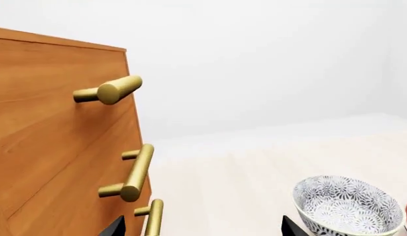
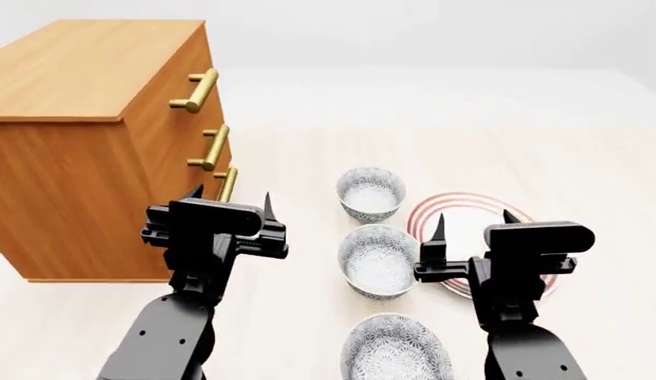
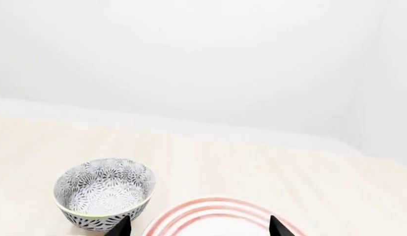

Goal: Stack the bowl in the middle on the bowl at the back.

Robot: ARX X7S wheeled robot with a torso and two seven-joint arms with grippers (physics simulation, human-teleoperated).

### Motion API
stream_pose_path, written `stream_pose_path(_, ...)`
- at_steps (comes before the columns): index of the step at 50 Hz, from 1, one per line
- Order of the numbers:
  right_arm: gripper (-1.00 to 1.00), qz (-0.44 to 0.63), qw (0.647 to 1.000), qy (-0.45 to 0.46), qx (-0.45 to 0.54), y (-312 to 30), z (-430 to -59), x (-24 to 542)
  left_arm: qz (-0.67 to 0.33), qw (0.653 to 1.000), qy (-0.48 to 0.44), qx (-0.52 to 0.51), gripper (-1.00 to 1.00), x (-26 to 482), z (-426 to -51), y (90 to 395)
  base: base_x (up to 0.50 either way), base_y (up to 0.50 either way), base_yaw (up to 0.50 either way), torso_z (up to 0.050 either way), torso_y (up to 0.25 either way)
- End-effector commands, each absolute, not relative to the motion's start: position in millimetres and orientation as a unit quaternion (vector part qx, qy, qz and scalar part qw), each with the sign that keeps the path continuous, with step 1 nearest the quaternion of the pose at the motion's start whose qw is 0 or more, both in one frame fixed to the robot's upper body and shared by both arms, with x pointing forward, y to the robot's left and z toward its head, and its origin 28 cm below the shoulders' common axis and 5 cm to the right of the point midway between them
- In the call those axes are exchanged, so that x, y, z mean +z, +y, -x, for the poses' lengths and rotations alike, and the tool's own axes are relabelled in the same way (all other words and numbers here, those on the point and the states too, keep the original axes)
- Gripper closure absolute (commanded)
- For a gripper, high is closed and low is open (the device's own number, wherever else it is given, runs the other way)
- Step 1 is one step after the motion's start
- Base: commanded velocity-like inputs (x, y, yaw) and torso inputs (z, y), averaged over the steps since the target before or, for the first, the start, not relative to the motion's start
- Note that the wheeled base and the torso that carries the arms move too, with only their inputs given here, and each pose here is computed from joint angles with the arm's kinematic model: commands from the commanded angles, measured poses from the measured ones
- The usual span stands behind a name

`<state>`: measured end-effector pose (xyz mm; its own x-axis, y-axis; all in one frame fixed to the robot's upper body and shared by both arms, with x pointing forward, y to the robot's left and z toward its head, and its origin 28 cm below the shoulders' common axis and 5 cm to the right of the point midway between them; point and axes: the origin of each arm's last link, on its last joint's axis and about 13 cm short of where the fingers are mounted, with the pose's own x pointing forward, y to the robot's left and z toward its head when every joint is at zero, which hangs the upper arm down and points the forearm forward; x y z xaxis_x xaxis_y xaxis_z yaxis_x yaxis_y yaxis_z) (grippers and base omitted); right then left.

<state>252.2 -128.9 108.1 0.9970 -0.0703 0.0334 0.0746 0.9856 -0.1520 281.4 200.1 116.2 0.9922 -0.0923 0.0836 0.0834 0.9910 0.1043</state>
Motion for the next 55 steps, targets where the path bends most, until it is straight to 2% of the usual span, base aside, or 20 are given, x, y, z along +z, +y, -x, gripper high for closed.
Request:
stream_pose_path(1,-1.0,0.103,0.994,-0.006,-0.037,-132.0,-253.0,111.6,-0.053,0.996,-0.048,-0.047,-1.0,117.0,-279.4,199.2,0.0,0.0,0.0,0.0,0.0)
stream_pose_path(6,-1.0,0.074,0.997,0.024,-0.013,-137.5,-256.5,120.6,-0.053,0.996,-0.048,-0.049,-1.0,118.1,-278.2,199.4,0.0,0.0,0.0,0.0,0.0)
stream_pose_path(13,-1.0,-0.024,0.996,0.08,0.034,-135.2,-266.5,127.7,-0.051,0.996,-0.046,-0.05,-1.0,118.5,-277.4,199.5,0.0,0.0,0.0,0.0,0.0)
stream_pose_path(26,-1.0,-0.12,0.979,0.157,0.05,-133.7,-284.0,139.0,-0.053,0.997,-0.038,-0.048,-1.0,116.5,-280.9,201.8,0.0,0.0,0.0,0.0,0.0)
stream_pose_path(40,-1.0,-0.122,0.961,0.244,0.05,-132.6,-294.3,146.4,-0.059,0.997,-0.021,-0.046,-1.0,106.4,-285.7,203.4,0.0,0.0,0.0,0.0,0.0)
stream_pose_path(55,-1.0,-0.134,0.952,0.273,0.036,-136.4,-301.2,145.7,-0.06,0.997,-0.01,-0.05,-1.0,100.5,-286.1,203.9,0.0,0.0,0.0,0.0,0.0)
